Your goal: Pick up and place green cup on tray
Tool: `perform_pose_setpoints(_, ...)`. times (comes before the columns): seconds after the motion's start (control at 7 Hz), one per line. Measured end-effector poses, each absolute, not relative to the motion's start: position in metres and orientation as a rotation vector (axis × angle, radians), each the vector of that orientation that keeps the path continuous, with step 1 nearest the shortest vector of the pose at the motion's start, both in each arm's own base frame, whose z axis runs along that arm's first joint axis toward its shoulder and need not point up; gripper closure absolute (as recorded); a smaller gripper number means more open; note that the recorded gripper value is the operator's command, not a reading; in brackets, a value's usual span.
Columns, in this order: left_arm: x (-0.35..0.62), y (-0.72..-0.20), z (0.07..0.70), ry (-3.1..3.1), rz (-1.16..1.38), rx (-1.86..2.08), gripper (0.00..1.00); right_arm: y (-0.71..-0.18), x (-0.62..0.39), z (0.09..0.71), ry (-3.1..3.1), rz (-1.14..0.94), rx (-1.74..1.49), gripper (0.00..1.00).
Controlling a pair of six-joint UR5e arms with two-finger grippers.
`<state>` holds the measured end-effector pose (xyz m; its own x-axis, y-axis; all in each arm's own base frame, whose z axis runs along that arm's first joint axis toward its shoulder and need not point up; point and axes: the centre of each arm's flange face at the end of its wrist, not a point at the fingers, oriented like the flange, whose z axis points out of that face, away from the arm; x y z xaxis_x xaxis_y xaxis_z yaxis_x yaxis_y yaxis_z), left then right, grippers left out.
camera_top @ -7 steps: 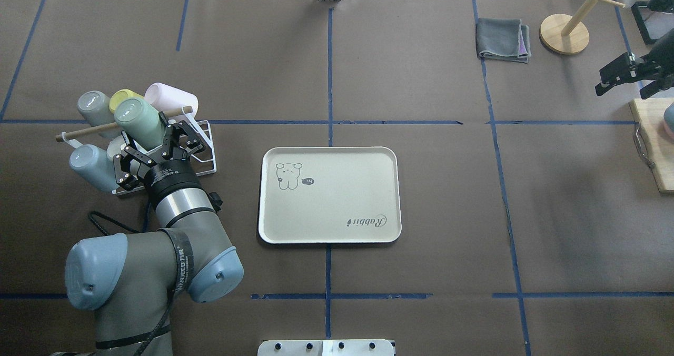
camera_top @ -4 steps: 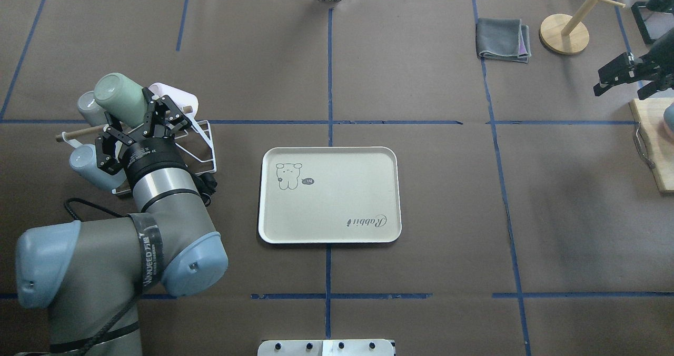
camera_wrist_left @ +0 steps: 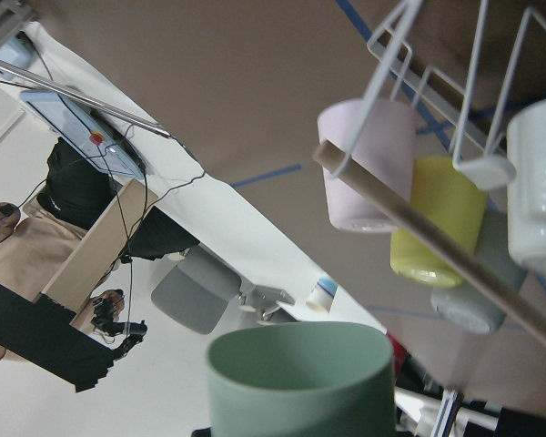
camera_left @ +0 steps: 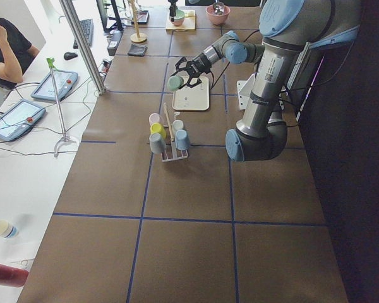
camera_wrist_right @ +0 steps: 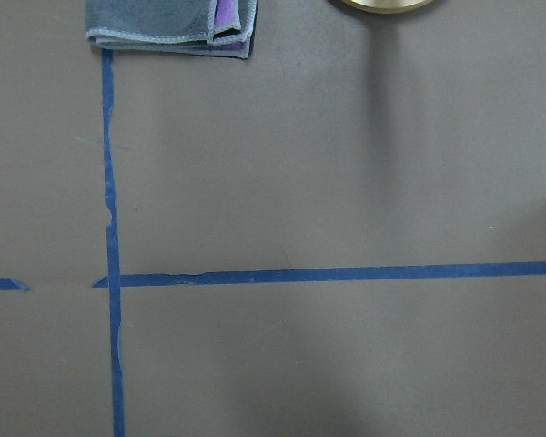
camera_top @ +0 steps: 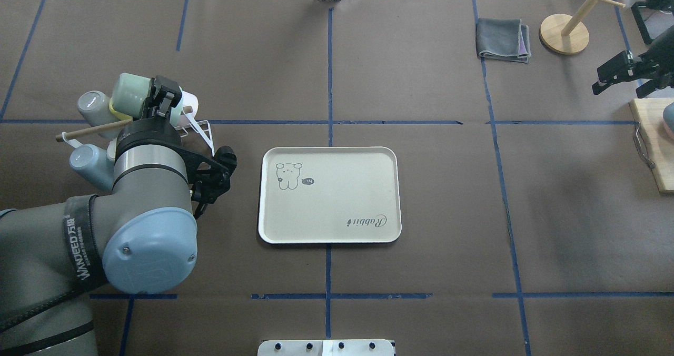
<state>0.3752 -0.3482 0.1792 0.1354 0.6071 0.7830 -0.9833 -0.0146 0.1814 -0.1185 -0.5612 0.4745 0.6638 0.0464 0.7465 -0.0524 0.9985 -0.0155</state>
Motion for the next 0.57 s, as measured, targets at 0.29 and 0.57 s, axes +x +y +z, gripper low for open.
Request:
perform_pose_setpoints(0.29, 0.381, -0.342, 0.158, -0.233, 1.122, 1.018, 0.72, -0.561, -0.119, 0.473, -0.844, 0.053, 0.011, 0.0)
perform_pose_setpoints(0.57, 0.387, -0.337, 0.142, 0.094, 0.844, 1.099, 0.75, -0.561, -0.119, 0.473, -0.845, 0.052, 0.013, 0.0)
